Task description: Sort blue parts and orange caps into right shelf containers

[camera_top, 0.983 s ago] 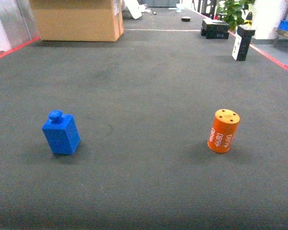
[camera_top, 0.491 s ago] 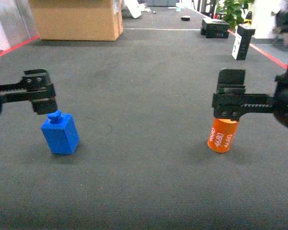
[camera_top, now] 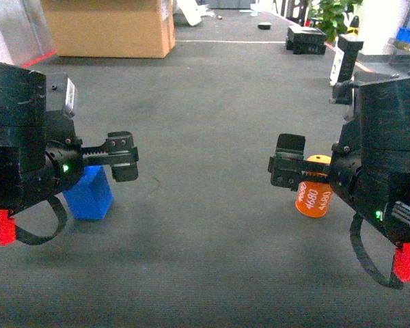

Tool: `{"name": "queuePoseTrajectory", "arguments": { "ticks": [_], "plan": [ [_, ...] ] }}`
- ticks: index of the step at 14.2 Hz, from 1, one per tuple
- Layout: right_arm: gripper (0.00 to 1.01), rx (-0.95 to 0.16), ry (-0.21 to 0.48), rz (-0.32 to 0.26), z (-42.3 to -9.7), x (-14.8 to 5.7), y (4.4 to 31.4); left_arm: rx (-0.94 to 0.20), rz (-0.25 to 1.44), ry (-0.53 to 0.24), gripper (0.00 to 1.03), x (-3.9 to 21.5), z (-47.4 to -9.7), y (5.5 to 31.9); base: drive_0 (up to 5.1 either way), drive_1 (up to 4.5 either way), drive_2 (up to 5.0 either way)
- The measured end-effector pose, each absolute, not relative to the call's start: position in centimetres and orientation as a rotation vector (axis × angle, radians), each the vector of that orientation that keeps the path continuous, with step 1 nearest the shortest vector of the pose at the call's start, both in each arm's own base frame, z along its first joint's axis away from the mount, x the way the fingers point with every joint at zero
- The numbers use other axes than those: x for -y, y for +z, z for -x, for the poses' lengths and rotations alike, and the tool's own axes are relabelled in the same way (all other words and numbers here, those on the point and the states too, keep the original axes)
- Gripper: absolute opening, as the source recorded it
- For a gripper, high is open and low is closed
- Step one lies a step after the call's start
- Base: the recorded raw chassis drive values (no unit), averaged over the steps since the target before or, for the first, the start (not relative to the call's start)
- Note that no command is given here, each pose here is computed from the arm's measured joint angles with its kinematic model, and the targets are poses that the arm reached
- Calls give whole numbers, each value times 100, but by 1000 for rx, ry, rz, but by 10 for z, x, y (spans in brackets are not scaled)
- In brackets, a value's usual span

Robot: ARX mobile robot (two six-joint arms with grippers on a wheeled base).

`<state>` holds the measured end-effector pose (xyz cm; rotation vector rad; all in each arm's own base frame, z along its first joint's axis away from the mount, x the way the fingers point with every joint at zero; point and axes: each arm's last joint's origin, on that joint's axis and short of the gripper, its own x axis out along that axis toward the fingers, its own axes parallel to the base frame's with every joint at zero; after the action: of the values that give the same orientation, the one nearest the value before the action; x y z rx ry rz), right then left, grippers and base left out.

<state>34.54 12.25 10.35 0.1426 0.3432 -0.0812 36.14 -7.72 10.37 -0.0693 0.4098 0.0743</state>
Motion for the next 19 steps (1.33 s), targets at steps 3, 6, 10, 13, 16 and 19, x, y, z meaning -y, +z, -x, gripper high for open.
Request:
{"name": "queuePoseTrajectory", "arguments": {
  "ticks": [3, 6, 10, 13, 16, 19],
  "plan": [
    [98, -380, -85, -162, -351, -125, 88, -453, 68, 67, 98, 77, -362, 92, 0, 0, 0],
    [98, -425, -98, -171, -355, -124, 73, -497, 61, 68, 98, 75, -361, 80, 0, 0, 0],
    [98, -443, -117, -163, -357, -124, 65, -557, 52, 56, 98, 75, -358, 71, 0, 0, 0],
    [72, -425, -128, -95, -356, -127, 66, -541, 44, 90, 91, 72, -359, 72, 0, 0, 0],
    [45, -416, -131, -60, -356, -126, 67, -533, 43, 105, 59, 70, -357, 71, 0, 0, 0],
    [44, -357, -113, -35, -345, -126, 86, -440, 74, 103, 44, 67, -349, 84, 0, 0, 0]
  ]
}}
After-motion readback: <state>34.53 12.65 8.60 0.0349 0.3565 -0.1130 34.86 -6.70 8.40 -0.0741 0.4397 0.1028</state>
